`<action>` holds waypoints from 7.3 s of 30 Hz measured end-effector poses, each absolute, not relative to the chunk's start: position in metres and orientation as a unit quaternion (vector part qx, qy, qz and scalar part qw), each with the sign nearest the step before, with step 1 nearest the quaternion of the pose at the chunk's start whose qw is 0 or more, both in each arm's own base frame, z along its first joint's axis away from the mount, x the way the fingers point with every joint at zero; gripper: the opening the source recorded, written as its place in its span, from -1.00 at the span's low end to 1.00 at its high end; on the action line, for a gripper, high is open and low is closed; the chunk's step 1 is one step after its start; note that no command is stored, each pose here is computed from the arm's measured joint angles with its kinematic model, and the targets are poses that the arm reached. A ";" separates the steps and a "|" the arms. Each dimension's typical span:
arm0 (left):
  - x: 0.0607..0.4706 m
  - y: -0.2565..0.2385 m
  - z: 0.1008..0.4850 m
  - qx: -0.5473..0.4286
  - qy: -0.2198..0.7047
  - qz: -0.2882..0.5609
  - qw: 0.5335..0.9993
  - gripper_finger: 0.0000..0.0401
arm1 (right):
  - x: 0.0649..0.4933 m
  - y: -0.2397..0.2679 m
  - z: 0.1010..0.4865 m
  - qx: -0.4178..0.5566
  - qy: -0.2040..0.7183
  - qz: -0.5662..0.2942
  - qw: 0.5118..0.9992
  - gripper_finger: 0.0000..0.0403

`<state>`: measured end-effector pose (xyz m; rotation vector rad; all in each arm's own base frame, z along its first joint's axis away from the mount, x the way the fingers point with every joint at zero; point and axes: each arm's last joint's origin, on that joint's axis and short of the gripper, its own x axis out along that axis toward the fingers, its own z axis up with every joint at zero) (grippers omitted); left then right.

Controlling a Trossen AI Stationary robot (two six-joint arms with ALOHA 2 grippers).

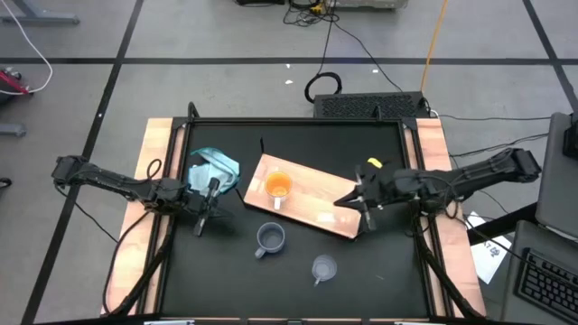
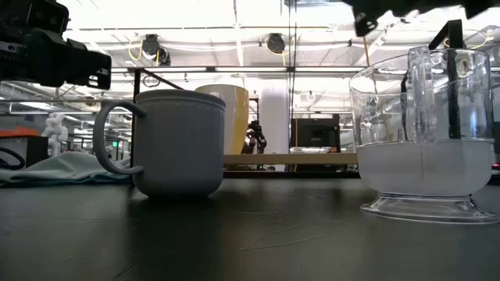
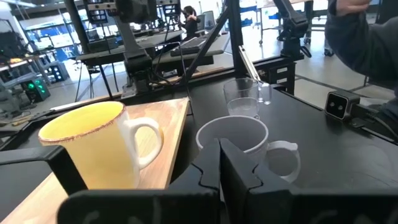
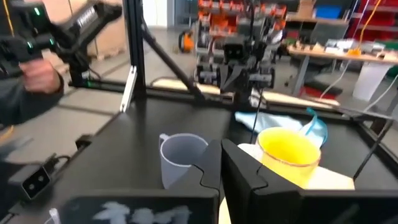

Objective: Stack small to large cups/mugs on shelf
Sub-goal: Put the gray cup on the shelf

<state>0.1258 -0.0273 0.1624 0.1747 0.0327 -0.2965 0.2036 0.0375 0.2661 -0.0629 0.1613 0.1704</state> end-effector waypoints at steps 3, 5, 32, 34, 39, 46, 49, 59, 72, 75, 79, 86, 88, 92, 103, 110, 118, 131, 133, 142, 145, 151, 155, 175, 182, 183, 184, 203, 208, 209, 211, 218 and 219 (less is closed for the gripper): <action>0.126 -0.027 0.162 0.082 0.017 -0.147 0.986 -0.98 | 0.220 0.041 0.267 -0.033 0.116 0.098 0.988 -1.00; 0.126 -0.027 0.162 0.076 0.018 -0.147 0.986 -0.99 | 0.231 0.043 0.267 -0.031 0.132 0.098 0.986 -1.00; 0.126 -0.027 0.162 0.071 0.019 -0.148 0.986 -0.93 | 0.315 0.074 0.304 0.040 0.222 0.113 0.968 -1.00; 0.126 -0.027 0.162 0.071 0.019 -0.147 0.986 -0.97 | 0.320 0.080 0.308 0.038 0.230 0.119 0.965 -1.00; 0.126 -0.027 0.162 0.073 0.019 -0.148 0.986 -0.96 | 0.334 0.091 0.305 0.047 0.244 0.126 0.961 -1.00; 0.126 -0.027 0.162 0.067 0.019 -0.147 0.987 -0.86 | 0.356 0.095 0.283 0.104 0.264 0.104 0.953 -1.00; 0.126 -0.027 0.162 0.065 0.020 -0.147 0.987 -0.88 | 0.364 0.096 0.275 0.117 0.260 0.099 0.953 -1.00; 0.126 -0.027 0.162 0.064 0.020 -0.147 0.987 -0.98 | 0.366 0.098 0.268 0.022 0.276 0.179 0.944 -1.00; 0.126 -0.027 0.162 0.063 0.020 -0.147 0.987 -0.84 | 0.397 0.084 0.282 -0.055 0.376 0.183 0.907 -1.00; 0.126 -0.027 0.162 0.063 0.021 -0.147 0.987 -0.85 | 0.408 0.082 0.272 -0.061 0.395 0.179 0.899 -1.00; 0.126 -0.027 0.161 0.063 0.025 -0.148 0.987 -0.85 | 0.423 0.083 0.264 -0.044 0.422 0.169 0.890 -1.00; 0.126 -0.027 0.159 0.069 0.036 -0.149 0.986 -0.85 | 0.440 0.084 0.262 0.003 0.444 0.099 0.891 -1.00; 0.125 -0.027 0.158 0.069 0.041 -0.149 0.986 -0.85 | 0.440 0.083 0.263 0.022 0.444 0.067 0.893 -1.00; 0.125 -0.027 0.157 0.070 0.047 -0.149 0.985 -0.85 | 0.436 0.077 0.262 0.045 0.465 0.020 0.884 -1.00; 0.125 -0.027 0.157 0.078 0.047 -0.150 0.985 -0.85 | 0.428 0.063 0.257 0.095 0.517 -0.004 0.851 -1.00; 0.125 -0.027 0.156 0.079 0.049 -0.150 0.984 -0.85 | 0.428 0.070 0.257 0.106 0.521 0.042 0.846 -1.00; 0.125 -0.027 0.154 0.079 0.063 -0.151 0.983 -0.85 | 0.429 0.079 0.258 0.110 0.512 0.070 0.849 -0.76; 0.125 -0.027 0.153 0.079 0.068 -0.151 0.983 -0.85 | 0.432 0.071 0.257 0.204 0.513 0.028 0.833 -0.06; 0.125 -0.027 0.152 0.080 0.071 -0.152 0.983 -0.85 | 0.431 0.067 0.255 0.216 0.523 0.013 0.824 -0.02; 0.125 -0.027 0.152 0.080 0.072 -0.152 0.983 -0.85 | 0.431 0.056 0.254 0.247 0.524 -0.027 0.814 -0.04; 0.125 -0.027 0.151 0.080 0.074 -0.152 0.982 -0.85 | 0.432 0.056 0.248 0.252 0.532 -0.034 0.808 -0.06; 0.125 -0.027 0.151 0.086 0.074 -0.153 0.982 -0.85 | 0.438 0.058 0.228 0.266 0.557 -0.034 0.787 -0.08; 0.124 -0.027 0.151 0.088 0.074 -0.153 0.982 -0.85 | 0.441 0.059 0.218 0.269 0.569 -0.032 0.776 -0.08; 0.124 -0.027 0.149 0.090 0.088 -0.156 0.980 -0.85 | 0.446 0.059 0.216 0.270 0.554 -0.025 0.787 -0.08; 0.124 -0.027 0.149 0.090 0.088 -0.156 0.980 -0.85 | 0.446 0.059 0.216 0.265 0.555 -0.022 0.789 -0.08; 0.124 -0.027 0.149 0.090 0.088 -0.156 0.980 -0.85 | 0.446 0.059 0.216 0.265 0.555 -0.022 0.789 -0.08; 0.124 -0.027 0.149 0.090 0.088 -0.156 0.980 -0.85 | 0.446 0.059 0.216 0.264 0.554 -0.021 0.789 -0.08; 0.124 -0.028 0.149 0.089 0.086 -0.167 0.978 -0.85 | 0.448 0.059 0.212 0.261 0.554 -0.021 0.790 -0.08; 0.124 -0.028 0.149 0.089 0.086 -0.168 0.978 -0.85 | 0.448 0.059 0.213 0.256 0.551 -0.016 0.794 -0.08; 0.124 -0.028 0.149 0.089 0.086 -0.167 0.978 -0.85 | 0.448 0.059 0.213 0.253 0.551 -0.014 0.795 -0.09; 0.124 -0.028 0.149 0.089 0.086 -0.167 0.978 -0.85 | 0.448 0.059 0.213 0.246 0.552 -0.009 0.797 -0.12; 0.124 -0.028 0.149 0.089 0.086 -0.168 0.978 -0.85 | 0.449 0.058 0.213 0.237 0.547 -0.002 0.803 -0.41; 0.124 -0.028 0.149 0.089 0.086 -0.168 0.978 -0.85 | 0.450 0.058 0.213 0.236 0.546 -0.001 0.804 -0.46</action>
